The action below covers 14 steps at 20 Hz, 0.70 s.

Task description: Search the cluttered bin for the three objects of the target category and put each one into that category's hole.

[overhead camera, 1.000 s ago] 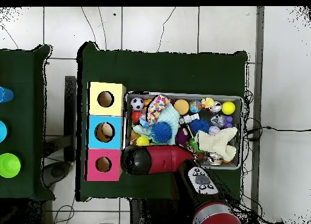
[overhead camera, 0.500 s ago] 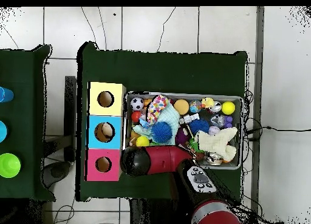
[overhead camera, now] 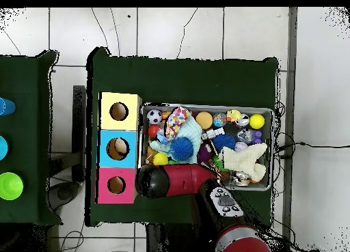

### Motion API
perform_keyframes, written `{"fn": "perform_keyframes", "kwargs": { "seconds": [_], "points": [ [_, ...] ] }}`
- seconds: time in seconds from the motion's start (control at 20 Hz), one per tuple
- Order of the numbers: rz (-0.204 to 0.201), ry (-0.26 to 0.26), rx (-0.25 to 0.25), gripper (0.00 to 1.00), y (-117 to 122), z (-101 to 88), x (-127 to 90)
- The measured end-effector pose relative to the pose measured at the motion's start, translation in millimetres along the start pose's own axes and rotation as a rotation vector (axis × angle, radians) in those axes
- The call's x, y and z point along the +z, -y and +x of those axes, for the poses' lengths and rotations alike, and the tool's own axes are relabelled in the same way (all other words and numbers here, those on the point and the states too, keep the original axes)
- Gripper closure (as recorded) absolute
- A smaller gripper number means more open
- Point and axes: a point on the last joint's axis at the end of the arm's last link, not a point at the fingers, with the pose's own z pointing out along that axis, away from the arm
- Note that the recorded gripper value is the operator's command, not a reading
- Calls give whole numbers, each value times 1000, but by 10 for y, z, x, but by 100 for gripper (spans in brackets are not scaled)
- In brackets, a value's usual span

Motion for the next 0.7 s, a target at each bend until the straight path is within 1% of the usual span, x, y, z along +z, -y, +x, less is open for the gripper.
{"fn": "perform_keyframes", "kwargs": {
  "seconds": [0.25, 0.45, 0.7],
  "points": [
    [4, 7, -8, 100, -29, -2, -39],
    [12, 18, -34, 100, -163, -5, -84],
    [25, 35, -50, 100, -298, -19, -176]
  ]
}}
